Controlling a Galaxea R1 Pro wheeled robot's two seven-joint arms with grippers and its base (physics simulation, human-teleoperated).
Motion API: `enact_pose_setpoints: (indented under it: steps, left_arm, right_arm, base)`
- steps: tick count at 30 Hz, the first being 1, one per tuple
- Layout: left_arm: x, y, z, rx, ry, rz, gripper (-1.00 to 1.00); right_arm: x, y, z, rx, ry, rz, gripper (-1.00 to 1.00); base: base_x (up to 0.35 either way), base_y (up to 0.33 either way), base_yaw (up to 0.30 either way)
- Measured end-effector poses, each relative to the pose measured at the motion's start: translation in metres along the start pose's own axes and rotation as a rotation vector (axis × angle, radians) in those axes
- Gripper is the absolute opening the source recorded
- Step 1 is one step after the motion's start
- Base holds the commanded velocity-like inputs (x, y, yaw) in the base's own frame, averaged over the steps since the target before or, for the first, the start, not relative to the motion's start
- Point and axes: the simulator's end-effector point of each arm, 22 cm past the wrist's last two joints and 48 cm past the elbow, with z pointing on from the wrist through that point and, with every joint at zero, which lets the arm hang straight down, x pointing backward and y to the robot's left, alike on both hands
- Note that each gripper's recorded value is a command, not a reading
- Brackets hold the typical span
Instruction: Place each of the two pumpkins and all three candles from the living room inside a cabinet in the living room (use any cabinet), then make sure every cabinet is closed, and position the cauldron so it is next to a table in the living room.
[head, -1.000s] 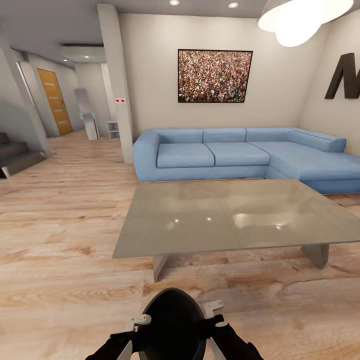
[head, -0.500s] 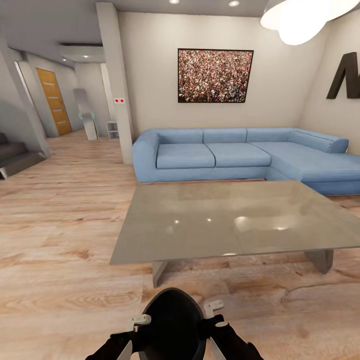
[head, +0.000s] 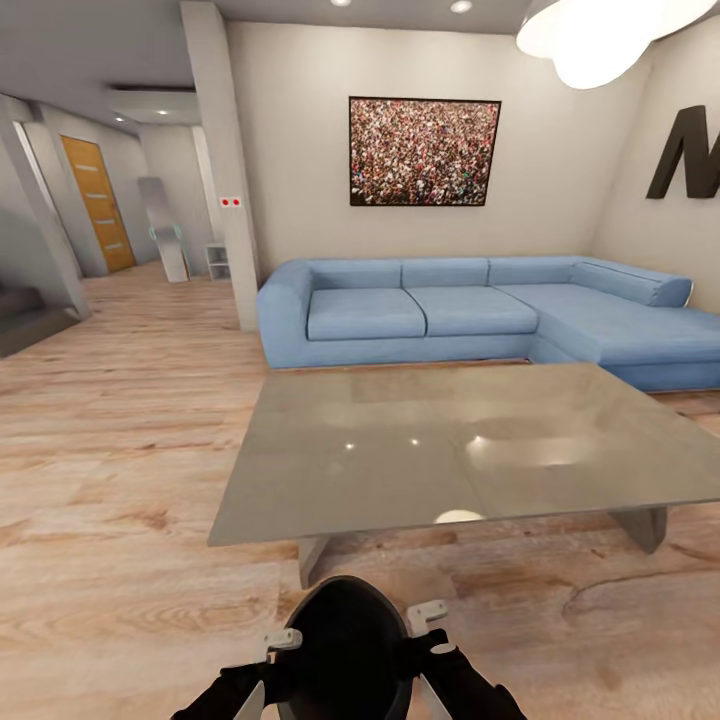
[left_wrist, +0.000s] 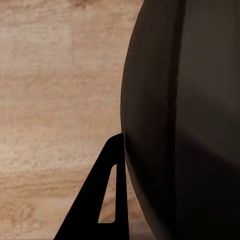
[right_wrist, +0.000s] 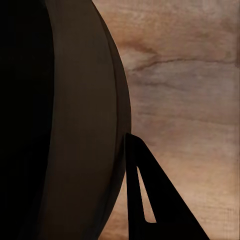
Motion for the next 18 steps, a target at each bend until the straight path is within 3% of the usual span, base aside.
enact_pose_setpoints:
  steps: [18]
  left_arm:
    - [0.0,0.0,0.0001,0.0,0.0,0.0,-1.0]
  right_arm:
    - [-0.0001,0.0,0.0001,0.0,0.0,0.0,-1.0]
  base:
    - [0.041,0.0,0.0]
